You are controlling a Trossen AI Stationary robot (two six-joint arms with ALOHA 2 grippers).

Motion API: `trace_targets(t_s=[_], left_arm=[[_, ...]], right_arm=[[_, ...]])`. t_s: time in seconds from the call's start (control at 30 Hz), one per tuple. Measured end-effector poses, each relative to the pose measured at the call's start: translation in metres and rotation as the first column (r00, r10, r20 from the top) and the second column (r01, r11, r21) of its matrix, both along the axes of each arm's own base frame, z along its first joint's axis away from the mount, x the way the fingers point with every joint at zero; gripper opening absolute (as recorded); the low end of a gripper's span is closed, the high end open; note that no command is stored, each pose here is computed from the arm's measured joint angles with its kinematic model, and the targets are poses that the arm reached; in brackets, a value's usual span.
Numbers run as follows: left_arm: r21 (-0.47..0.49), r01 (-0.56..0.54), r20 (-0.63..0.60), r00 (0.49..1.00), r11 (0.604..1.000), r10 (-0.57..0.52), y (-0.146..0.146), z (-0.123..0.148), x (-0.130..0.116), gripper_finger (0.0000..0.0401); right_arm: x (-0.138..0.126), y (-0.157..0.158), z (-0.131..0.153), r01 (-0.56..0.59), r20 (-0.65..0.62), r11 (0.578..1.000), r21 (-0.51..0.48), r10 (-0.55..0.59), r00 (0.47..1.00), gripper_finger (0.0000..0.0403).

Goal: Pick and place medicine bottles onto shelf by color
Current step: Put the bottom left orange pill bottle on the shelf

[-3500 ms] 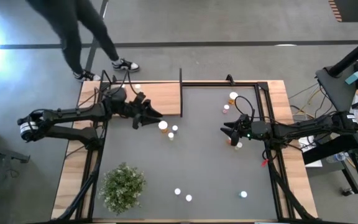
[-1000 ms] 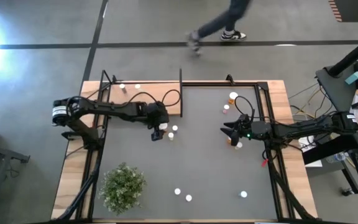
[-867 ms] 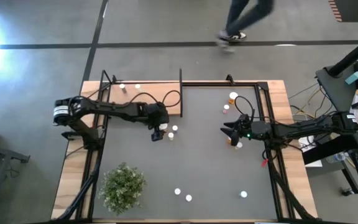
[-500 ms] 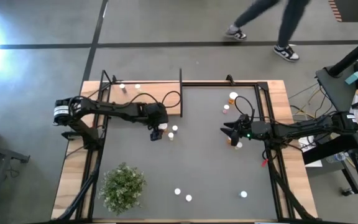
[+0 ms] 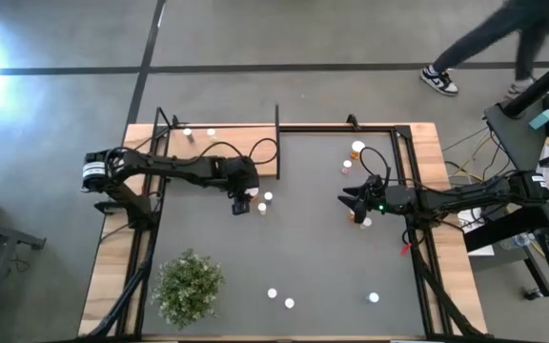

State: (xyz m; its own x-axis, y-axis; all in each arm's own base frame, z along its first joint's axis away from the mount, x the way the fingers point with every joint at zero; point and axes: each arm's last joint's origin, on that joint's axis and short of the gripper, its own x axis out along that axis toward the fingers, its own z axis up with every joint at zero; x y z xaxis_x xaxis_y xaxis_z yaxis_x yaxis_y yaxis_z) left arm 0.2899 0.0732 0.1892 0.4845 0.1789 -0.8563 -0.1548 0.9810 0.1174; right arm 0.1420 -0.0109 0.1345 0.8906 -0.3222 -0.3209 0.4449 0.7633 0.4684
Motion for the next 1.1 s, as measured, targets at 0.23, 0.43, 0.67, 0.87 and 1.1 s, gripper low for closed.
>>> trace_targets(t_s=[0.23,0.43,0.67,0.87,1.1], left_arm=[[-0.043,-0.071,0.109,0.991,0.997,0.075,0.001,0.029,0.008,0.0202],[0.067,-0.132,0.152,0.981,0.989,0.121,0.007,0.061,0.003,0.0204],[0.193,-0.243,0.129,0.967,0.951,0.221,0.041,0.066,-0.012,0.0205],[0.159,-0.347,0.101,0.937,0.924,0.334,0.077,0.06,-0.029,0.0205],[0.126,-0.434,0.074,0.901,0.892,0.427,0.11,0.05,-0.043,0.0205]], right_arm=[[0.0,0.0,0.0,0.0,0.0,1.0,0.0,0.0,1.0,0.021],[0.0,0.0,0.0,0.0,0.0,1.0,0.0,0.0,1.0,0.021],[0.0,0.0,0.0,0.0,-0.001,1.0,0.0,0.0,1.0,0.021],[0.0,0.0,0.0,0.0,-0.001,1.0,0.0,0.0,1.0,0.021],[0.0,0.0,0.0,0.0,-0.001,1.0,0.0,0.0,1.0,0.021]])
